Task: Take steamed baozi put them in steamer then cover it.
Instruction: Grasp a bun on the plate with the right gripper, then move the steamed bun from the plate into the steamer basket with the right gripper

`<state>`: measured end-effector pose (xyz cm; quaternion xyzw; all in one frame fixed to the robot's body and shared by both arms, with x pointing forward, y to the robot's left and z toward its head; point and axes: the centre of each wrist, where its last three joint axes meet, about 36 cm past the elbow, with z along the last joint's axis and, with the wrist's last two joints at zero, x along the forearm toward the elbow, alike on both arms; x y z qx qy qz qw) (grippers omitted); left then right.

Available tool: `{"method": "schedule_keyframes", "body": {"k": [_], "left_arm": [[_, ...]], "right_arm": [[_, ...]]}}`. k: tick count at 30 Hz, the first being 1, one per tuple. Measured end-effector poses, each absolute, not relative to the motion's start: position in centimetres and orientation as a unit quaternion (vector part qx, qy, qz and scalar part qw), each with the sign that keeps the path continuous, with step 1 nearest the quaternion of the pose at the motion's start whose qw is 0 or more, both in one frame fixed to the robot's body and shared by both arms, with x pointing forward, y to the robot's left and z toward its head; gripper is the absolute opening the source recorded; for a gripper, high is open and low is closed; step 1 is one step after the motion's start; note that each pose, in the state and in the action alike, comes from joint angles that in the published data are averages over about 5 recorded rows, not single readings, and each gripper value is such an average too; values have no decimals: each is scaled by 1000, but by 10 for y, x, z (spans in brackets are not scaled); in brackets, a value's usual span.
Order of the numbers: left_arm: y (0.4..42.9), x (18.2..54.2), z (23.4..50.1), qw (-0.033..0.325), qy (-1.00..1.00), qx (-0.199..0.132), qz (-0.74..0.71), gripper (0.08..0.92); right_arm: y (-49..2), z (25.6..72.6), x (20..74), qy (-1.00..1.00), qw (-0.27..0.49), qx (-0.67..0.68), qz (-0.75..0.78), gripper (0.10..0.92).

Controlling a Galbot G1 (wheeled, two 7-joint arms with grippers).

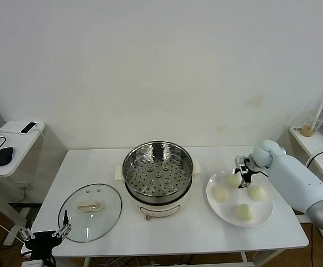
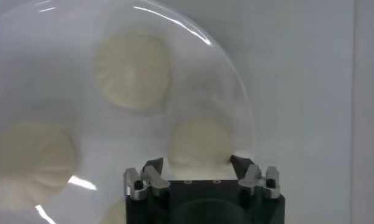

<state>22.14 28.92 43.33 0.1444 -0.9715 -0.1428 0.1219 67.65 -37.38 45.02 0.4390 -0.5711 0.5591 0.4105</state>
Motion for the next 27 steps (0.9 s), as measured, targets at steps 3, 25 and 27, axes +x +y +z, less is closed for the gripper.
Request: {"method": "schedule_keyframes", "body": {"k": [3,25,27], "left_arm": [[290,221,434,121,-971,145,-144,823],[287,220,435,120,-972,140,-143,823],[286,220,435,120,-973,139,-142,823]], "right_arm": [[-374,450,677,-571,411,439,559,620],[-375,512,672,-589,367,448,564,541],[-372,528,673,-593,355,450,565,542]]}}
